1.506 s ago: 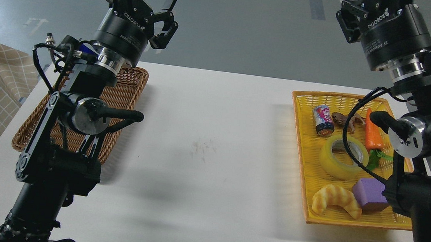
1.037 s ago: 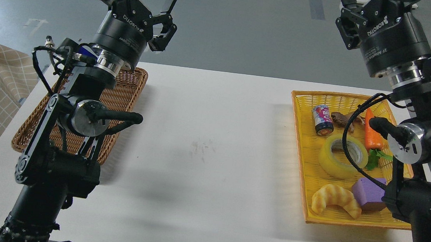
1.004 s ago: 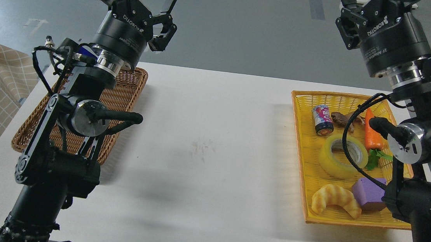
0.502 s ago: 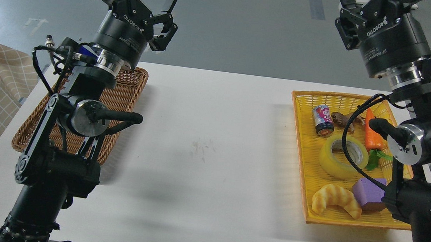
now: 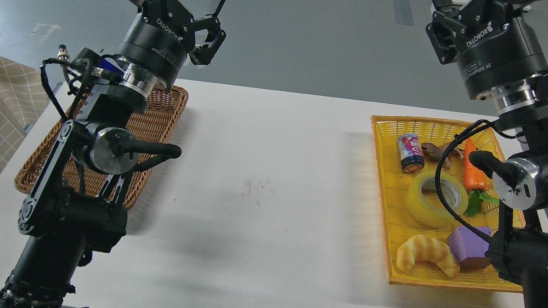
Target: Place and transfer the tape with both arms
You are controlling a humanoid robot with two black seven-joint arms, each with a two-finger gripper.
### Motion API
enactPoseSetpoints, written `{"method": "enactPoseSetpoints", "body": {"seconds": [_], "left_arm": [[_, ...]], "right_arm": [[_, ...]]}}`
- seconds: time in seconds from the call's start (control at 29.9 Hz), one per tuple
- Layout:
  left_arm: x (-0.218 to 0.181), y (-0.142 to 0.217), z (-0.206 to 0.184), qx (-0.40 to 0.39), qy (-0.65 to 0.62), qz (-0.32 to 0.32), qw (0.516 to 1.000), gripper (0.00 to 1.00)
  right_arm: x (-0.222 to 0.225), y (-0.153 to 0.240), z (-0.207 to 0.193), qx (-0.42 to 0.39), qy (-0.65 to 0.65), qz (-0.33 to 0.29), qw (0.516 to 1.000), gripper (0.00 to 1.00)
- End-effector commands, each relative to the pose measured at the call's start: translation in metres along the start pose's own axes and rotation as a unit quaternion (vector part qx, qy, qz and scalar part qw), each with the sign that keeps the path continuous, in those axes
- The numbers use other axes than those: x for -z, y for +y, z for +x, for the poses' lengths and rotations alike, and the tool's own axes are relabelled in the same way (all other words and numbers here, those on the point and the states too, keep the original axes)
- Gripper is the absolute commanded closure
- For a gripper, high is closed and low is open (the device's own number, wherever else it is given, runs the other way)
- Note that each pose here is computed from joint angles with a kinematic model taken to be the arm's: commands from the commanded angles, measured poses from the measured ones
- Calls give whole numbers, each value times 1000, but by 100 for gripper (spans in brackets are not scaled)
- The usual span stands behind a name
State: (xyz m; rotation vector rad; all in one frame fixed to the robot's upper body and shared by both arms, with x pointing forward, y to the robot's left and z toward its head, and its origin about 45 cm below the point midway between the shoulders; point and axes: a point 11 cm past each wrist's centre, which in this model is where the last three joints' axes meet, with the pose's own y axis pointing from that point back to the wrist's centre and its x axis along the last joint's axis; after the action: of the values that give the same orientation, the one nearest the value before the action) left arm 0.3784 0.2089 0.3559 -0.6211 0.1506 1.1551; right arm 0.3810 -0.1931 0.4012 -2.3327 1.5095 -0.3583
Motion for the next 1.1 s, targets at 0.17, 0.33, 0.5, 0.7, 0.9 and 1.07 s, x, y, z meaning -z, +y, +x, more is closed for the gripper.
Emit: {"method": "enactPoseSetpoints", "body": {"seconds": [0.17, 0.33, 0.5, 0.7, 0.9, 1.07], "left_arm": [[-5, -5, -10, 17, -2, -7, 1000, 2], [-4, -3, -9, 15, -2, -5, 1000, 2], [-2, -1, -7, 12, -1, -3, 1000, 2], [-2, -1, -7, 12, -1, -3, 1000, 2], [-9, -2, -15, 25, -2, -13, 1000, 2], [-8, 0, -16, 31, -2, -12, 999, 2]], "right_arm": [[1, 0, 5, -7, 0, 1, 1000, 0], [0, 1, 5, -8, 0, 0, 1000, 0], [-2, 2, 5, -6, -1, -3, 1000, 0], [-4, 2, 3, -3, -1, -6, 1000, 0], [-3, 3, 2, -3, -1, -5, 1000, 0], [-2, 3, 3, -3, 0, -2, 1000, 0]]}}
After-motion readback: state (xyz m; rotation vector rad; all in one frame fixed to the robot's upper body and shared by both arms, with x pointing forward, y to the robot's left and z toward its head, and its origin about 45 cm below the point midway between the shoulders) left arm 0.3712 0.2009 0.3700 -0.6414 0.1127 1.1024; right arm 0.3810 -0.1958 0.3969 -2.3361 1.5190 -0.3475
